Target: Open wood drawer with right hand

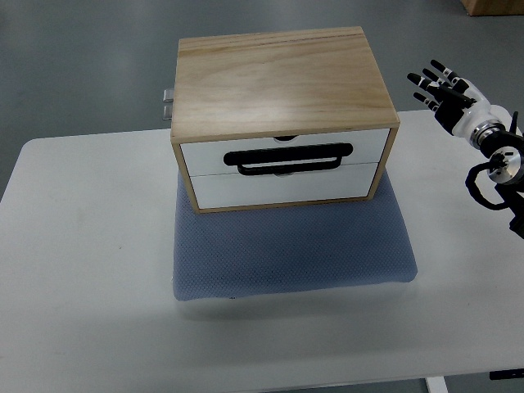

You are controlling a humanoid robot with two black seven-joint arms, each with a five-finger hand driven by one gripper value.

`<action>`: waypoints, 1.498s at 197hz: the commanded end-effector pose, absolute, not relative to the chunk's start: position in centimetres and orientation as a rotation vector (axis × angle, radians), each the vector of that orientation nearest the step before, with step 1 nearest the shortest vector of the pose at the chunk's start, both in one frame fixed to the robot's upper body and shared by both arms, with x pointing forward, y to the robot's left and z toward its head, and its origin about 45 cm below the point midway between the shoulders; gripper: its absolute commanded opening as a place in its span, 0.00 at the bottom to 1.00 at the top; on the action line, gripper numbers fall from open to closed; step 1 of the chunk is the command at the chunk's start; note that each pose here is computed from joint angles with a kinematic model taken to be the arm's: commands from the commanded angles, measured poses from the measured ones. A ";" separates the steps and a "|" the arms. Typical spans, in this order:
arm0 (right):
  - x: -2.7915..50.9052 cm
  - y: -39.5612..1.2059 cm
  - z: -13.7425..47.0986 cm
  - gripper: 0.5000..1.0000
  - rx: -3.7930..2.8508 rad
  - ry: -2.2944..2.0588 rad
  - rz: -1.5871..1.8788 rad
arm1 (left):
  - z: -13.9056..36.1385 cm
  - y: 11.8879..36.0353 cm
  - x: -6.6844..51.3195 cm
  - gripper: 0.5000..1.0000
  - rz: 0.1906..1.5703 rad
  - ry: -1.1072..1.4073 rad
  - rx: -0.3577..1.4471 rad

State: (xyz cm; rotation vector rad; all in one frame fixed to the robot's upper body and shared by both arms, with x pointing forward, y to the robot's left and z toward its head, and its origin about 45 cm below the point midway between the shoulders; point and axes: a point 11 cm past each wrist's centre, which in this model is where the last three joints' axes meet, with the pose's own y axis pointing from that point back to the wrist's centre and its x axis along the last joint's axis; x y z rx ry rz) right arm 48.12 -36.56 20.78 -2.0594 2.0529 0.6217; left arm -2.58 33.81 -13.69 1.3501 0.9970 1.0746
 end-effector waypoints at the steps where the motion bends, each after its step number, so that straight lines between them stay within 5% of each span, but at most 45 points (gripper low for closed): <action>1: 48.1 -36.8 20.8 0.89 -2.060 2.057 0.619 | -13.7 33.8 -2.6 1.00 1.074 0.997 1.350; 110: 48.2 -38.9 22.3 0.89 -2.063 2.101 0.554 | -13.7 33.8 -2.6 1.00 1.074 0.997 1.350; 190: 49.3 -42.5 30.5 0.89 -2.238 2.078 0.264 | -13.7 33.8 -2.6 1.00 1.075 0.997 1.351; 274: 49.1 -36.3 40.6 0.89 -2.760 1.679 -0.091 | -13.7 33.8 -2.6 1.00 1.074 0.997 1.350; 295: 47.7 -32.0 43.8 0.89 -3.004 1.400 -0.222 | -13.7 33.8 -2.6 1.00 1.074 0.997 1.350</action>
